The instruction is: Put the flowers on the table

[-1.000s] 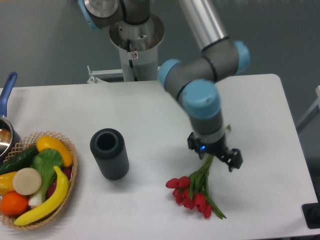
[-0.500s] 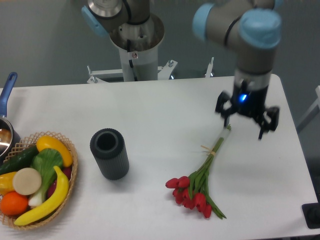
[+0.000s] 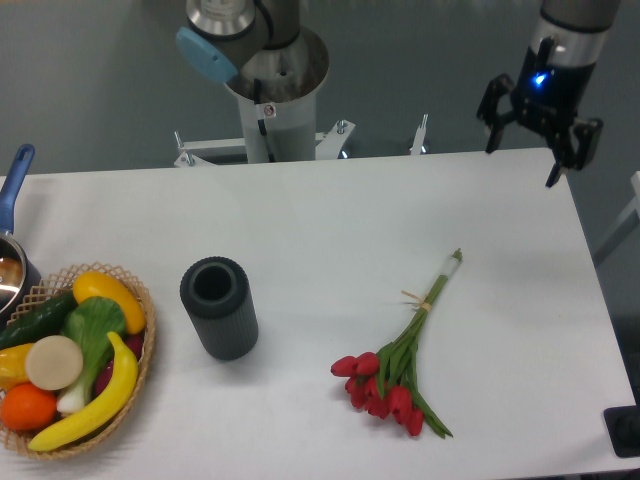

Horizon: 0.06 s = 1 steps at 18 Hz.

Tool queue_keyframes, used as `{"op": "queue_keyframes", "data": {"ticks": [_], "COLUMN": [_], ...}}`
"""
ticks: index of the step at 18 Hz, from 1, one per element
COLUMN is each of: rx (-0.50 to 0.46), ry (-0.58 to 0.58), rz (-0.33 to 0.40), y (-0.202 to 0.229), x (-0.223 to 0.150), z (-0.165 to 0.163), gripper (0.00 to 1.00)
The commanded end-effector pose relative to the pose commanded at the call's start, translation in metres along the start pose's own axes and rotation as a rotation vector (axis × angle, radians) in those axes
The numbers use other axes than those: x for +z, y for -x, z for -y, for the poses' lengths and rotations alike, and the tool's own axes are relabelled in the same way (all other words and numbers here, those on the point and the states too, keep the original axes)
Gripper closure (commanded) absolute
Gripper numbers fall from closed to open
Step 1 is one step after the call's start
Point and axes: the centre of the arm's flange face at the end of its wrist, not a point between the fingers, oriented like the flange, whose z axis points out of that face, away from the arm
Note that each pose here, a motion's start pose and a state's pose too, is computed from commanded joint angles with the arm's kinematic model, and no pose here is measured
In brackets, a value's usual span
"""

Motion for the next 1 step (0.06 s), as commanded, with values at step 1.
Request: {"op": "queue_keyframes", "data": {"ticks": [1], "rx": [0.0], "ry": [-0.009], "rz": [0.003], "y": [0.0007], "x": [0.0007], "z": [0.0005], "gripper": [0.0]}}
